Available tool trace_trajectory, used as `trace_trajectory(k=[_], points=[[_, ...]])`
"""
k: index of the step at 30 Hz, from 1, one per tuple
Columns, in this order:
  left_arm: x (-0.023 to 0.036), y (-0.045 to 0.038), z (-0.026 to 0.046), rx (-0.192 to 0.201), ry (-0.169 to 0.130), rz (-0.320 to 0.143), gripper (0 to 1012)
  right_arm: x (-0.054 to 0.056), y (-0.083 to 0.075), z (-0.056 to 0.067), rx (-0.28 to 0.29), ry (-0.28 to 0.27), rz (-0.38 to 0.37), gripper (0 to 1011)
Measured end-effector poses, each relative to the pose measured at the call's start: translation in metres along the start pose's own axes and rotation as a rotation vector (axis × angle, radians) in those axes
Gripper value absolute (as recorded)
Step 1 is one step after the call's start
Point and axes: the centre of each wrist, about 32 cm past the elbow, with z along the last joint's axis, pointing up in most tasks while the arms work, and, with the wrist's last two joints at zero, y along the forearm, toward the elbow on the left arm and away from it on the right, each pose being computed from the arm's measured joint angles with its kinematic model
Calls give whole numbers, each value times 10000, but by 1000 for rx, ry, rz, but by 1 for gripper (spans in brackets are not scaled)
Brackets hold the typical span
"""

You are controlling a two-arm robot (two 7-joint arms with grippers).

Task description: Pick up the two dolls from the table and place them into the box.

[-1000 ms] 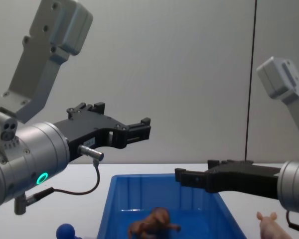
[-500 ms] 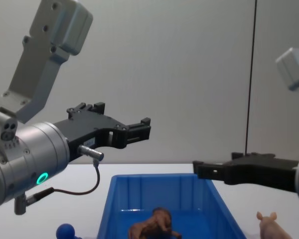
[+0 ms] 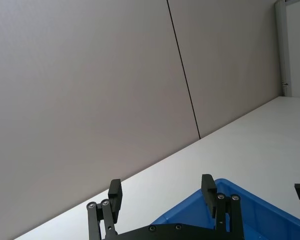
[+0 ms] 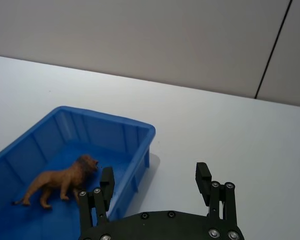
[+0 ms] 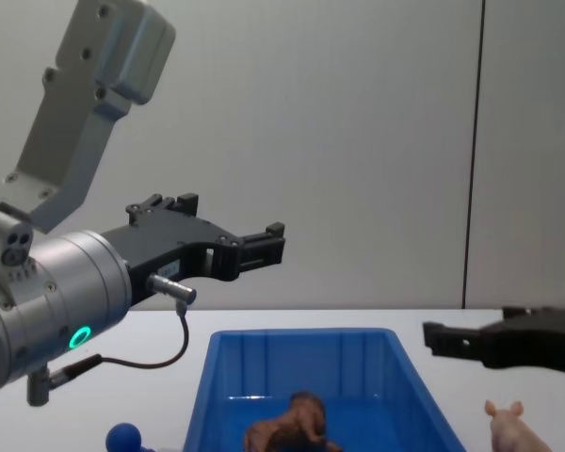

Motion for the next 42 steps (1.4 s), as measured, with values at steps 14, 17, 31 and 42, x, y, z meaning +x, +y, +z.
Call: trace_trajectory(k=[14, 17, 31, 42], points=[[0, 0, 0, 0, 0, 0, 1001, -37, -185, -199, -101, 40, -49, 1001], [0, 0, 0, 0, 0, 0, 1001, -54, -200, -228, -115, 46, -51, 1001], [0, 0, 0, 0, 0, 0, 1001, -178, -248, -376, -198, 65, -61, 1001], [0, 0, 0, 0, 0, 0, 1001, -218, -257, -443, -235, 60, -95, 855]])
